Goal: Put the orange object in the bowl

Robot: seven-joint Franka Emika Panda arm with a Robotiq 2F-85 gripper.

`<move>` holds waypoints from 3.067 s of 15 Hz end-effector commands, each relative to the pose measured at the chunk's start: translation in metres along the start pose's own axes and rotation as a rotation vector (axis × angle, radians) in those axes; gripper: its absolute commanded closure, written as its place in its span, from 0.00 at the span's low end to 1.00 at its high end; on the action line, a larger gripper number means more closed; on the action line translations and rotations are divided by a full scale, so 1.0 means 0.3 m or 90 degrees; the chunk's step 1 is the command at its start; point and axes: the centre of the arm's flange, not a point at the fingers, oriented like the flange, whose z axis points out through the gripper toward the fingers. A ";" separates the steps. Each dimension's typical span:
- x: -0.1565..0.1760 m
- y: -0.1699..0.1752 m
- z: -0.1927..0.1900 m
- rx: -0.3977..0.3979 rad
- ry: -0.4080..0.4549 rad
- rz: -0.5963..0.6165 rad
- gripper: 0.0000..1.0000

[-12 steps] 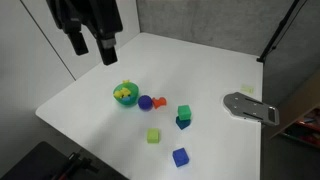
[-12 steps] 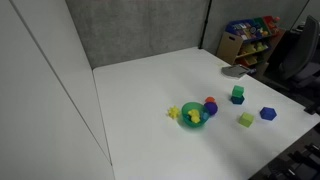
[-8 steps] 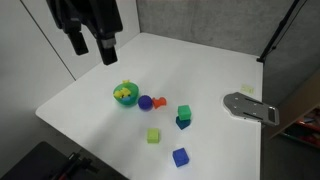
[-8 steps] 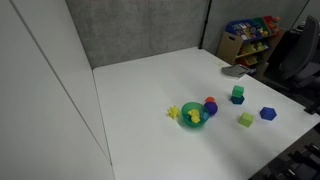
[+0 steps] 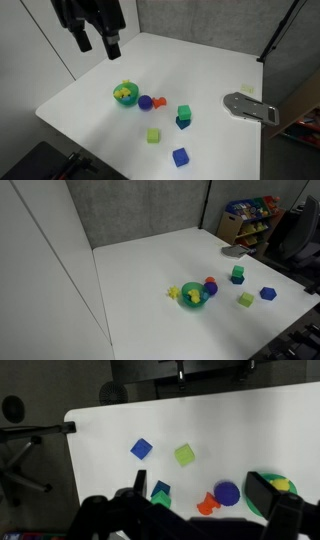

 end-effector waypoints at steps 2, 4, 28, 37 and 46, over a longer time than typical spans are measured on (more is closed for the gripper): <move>0.097 -0.047 0.027 0.028 0.037 -0.001 0.00; 0.149 -0.071 0.040 0.047 0.047 -0.004 0.00; 0.854 -0.426 0.603 0.096 0.058 0.108 0.00; 1.097 -0.431 0.925 0.074 -0.004 0.136 0.00; 1.215 -0.461 1.218 0.075 -0.047 0.194 0.00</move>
